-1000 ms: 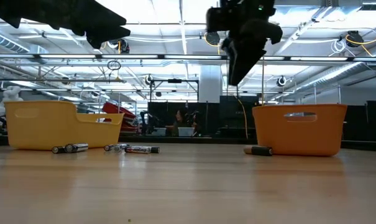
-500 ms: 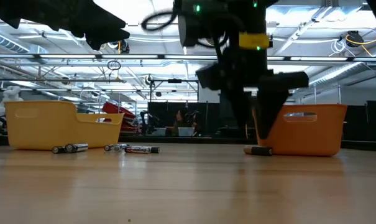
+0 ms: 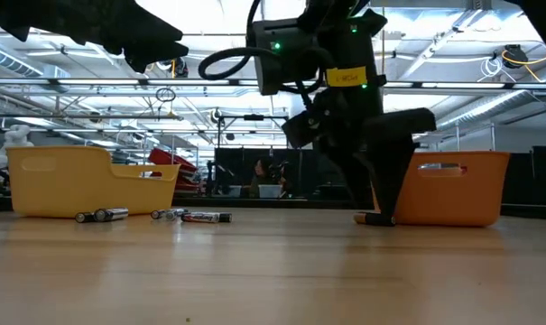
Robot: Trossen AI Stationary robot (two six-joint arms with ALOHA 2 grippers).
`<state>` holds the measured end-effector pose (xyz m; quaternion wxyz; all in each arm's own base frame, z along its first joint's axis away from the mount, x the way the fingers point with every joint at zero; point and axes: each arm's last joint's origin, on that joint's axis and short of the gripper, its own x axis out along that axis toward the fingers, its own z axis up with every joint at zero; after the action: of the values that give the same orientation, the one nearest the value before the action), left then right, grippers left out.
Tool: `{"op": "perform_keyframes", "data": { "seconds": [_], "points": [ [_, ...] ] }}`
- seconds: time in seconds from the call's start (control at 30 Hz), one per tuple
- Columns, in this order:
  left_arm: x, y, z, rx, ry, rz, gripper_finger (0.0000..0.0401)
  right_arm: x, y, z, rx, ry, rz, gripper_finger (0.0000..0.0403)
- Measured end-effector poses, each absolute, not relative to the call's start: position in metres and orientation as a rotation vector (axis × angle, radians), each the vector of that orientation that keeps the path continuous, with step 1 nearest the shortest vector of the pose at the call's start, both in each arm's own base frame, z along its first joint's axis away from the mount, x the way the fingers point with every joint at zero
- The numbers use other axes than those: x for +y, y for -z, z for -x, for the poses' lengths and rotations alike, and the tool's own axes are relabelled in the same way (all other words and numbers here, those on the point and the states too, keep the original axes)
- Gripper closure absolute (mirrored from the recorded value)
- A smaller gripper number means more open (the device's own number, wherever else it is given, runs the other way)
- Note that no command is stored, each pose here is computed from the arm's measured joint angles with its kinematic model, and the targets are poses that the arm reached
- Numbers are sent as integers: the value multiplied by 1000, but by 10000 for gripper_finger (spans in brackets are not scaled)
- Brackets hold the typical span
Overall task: Sort batteries
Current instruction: Put the black battery into the orange bin
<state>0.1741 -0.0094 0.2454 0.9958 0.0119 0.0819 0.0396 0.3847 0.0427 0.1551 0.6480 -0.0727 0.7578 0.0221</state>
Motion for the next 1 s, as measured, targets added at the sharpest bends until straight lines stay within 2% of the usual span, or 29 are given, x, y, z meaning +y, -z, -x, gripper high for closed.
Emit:
{"op": "perform_keyframes", "data": {
  "seconds": [0.17,0.43,0.73,0.83,1.0],
  "points": [
    [-9,-245,-174,163,-79,-23,186,39,-155,-385,1722,-56,113,140],
    [-9,-246,-174,155,-79,-22,186,40,-142,-387,1758,-93,135,178],
    [-9,-248,-174,139,-79,-22,186,41,-134,-389,1768,-167,192,199],
    [-9,-248,-174,139,-79,-22,186,48,-134,-388,1759,-218,267,227],
    [-9,-248,-174,140,-79,-22,186,56,-133,-388,1749,-251,303,300]
  ]
}}
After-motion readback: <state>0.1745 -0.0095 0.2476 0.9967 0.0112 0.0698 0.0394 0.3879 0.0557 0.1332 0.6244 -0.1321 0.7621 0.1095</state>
